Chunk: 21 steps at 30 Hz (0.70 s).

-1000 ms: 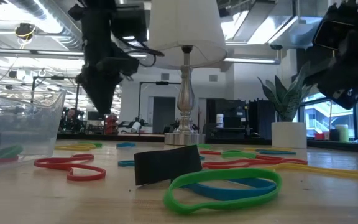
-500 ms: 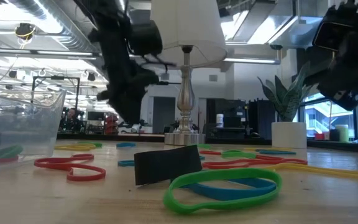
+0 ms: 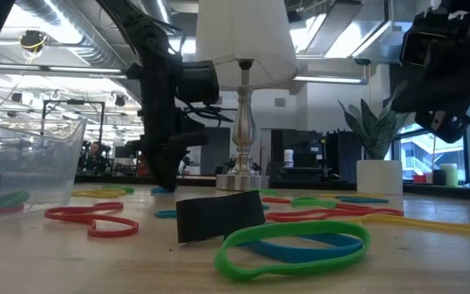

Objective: Pick and place rubber bands into bin
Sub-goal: Put the blue rubber band into the transparent bin

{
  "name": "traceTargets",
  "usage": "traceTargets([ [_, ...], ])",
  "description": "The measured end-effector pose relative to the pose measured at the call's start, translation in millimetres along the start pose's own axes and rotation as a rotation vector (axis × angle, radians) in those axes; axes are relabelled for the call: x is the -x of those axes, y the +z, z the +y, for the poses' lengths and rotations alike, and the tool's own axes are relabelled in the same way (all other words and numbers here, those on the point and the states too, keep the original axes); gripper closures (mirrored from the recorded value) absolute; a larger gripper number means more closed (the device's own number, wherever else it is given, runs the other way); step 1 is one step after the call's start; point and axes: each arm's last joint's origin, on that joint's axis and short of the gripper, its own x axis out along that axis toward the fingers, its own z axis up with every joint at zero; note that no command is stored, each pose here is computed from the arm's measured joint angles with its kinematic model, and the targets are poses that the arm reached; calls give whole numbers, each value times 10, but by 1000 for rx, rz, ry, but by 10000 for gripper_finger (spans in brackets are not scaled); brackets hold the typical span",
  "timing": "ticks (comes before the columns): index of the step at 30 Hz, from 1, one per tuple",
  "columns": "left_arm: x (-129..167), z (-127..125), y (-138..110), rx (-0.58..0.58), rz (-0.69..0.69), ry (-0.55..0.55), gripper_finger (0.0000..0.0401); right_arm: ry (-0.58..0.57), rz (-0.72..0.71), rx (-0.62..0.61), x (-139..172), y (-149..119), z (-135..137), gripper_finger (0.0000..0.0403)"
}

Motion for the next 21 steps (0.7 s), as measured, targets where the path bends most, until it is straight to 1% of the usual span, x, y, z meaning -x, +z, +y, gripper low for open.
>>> traceTargets([
  [1, 16, -8, -3, -10, -7, -3, 376, 3, -3, -2, 0, 3, 3, 402],
  [2, 43, -13, -6, -14, -16, -10, 387, 6, -5, -3, 0, 5, 6, 403],
  [5, 156, -31, -32, -43, -31, -33, 398, 9, -6, -2, 0, 6, 9, 402],
  [7, 312, -47, -89, -63, -22, -68, 400, 8, -6, 2, 0, 6, 8, 402],
  [9, 503, -62, -139, -74, -47, -92, 400, 9, -6, 20, 1, 6, 8, 401],
  [11, 675, -79, -232, -101, -78, -66, 400, 9, -6, 50, 1, 6, 9, 397],
  [14, 992, -176, -431, -151, -137, -74, 400, 10, -6, 79, 0, 7, 10, 392],
  [18, 1397, -349, -694, -207, -195, -36, 400, 10, -5, 126, 0, 6, 10, 390],
  [21, 1609, -503, -826, -239, -250, -33, 400, 10, -5, 155, 0, 6, 10, 390],
])
